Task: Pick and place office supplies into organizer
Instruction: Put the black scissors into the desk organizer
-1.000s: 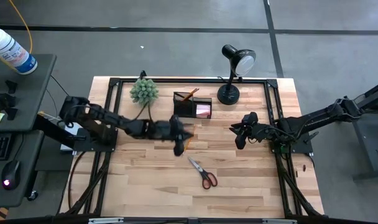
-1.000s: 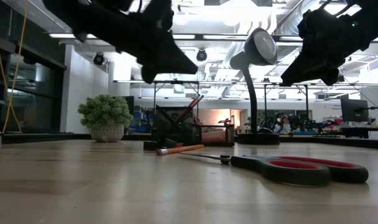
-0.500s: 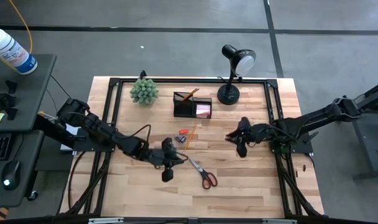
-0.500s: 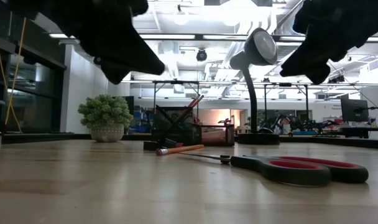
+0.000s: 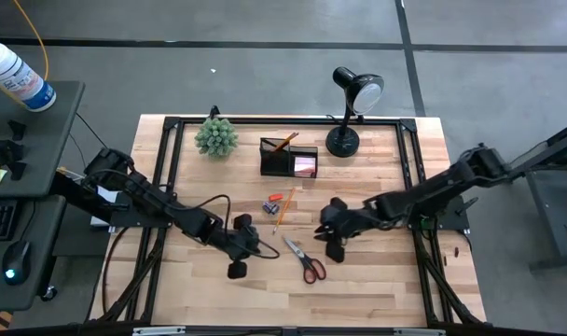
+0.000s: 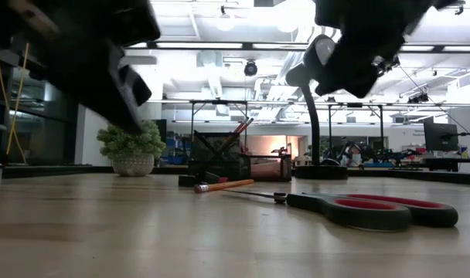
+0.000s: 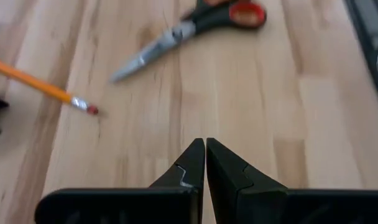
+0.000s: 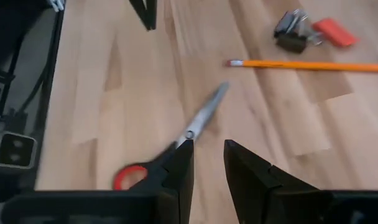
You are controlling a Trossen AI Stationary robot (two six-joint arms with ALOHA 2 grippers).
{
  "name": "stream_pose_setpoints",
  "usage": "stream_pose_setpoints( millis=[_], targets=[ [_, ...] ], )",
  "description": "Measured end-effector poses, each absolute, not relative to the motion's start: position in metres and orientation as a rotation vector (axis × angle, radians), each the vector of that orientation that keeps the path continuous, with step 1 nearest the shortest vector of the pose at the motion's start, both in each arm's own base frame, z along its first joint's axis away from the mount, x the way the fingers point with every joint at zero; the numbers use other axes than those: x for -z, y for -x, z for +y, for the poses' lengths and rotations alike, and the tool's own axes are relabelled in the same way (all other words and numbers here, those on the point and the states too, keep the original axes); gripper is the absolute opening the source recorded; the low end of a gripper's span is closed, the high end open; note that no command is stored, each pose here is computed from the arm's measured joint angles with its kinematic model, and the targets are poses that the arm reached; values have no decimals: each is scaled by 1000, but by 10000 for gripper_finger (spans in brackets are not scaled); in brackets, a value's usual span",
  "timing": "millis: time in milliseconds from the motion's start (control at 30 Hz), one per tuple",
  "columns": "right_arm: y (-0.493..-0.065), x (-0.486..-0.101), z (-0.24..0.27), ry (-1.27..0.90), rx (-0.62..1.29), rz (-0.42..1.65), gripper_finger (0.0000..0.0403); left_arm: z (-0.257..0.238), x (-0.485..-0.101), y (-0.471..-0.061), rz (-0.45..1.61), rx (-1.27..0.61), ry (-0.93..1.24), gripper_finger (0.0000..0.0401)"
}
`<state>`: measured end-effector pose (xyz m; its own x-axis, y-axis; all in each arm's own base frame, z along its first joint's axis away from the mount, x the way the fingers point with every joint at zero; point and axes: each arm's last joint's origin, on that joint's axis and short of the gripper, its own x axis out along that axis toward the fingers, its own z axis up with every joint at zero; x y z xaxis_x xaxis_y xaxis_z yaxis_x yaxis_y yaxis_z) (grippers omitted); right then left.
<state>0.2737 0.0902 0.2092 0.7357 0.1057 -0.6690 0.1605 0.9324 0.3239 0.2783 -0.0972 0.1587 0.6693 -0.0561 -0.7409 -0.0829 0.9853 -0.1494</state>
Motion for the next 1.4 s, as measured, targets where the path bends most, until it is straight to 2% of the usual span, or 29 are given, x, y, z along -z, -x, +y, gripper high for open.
stream_pose_setpoints(
  millis=[333, 433, 533, 633, 800, 933, 1167, 1400],
  targets=[
    [-327, -234, 112, -431, 20, 996, 83, -85, -174, -244, 1044, 65, -112, 5],
    [-333, -230, 116, -494, 17, 1138, 83, -78, -183, -229, 1099, 38, -209, 5],
    [-331, -219, 117, -574, 105, 1296, 83, -72, -191, -220, 1105, -7, -278, 5],
    [-331, -212, 121, -679, 156, 1352, 83, -69, -200, -216, 1062, -38, -322, 5],
    [-334, -206, 126, -904, 327, 1351, 85, -66, -209, -211, 1017, -60, -366, 5],
    [-338, -199, 127, -1058, 442, 1355, 102, -65, -210, -211, 1012, -82, -388, 5],
    [-345, -188, 135, -1134, 443, 1361, 147, -65, -210, -210, 1015, -85, -394, 5],
    [-342, -185, 135, -1127, 593, 1291, 187, -65, -210, -209, 1026, -72, -380, 5]
  ],
)
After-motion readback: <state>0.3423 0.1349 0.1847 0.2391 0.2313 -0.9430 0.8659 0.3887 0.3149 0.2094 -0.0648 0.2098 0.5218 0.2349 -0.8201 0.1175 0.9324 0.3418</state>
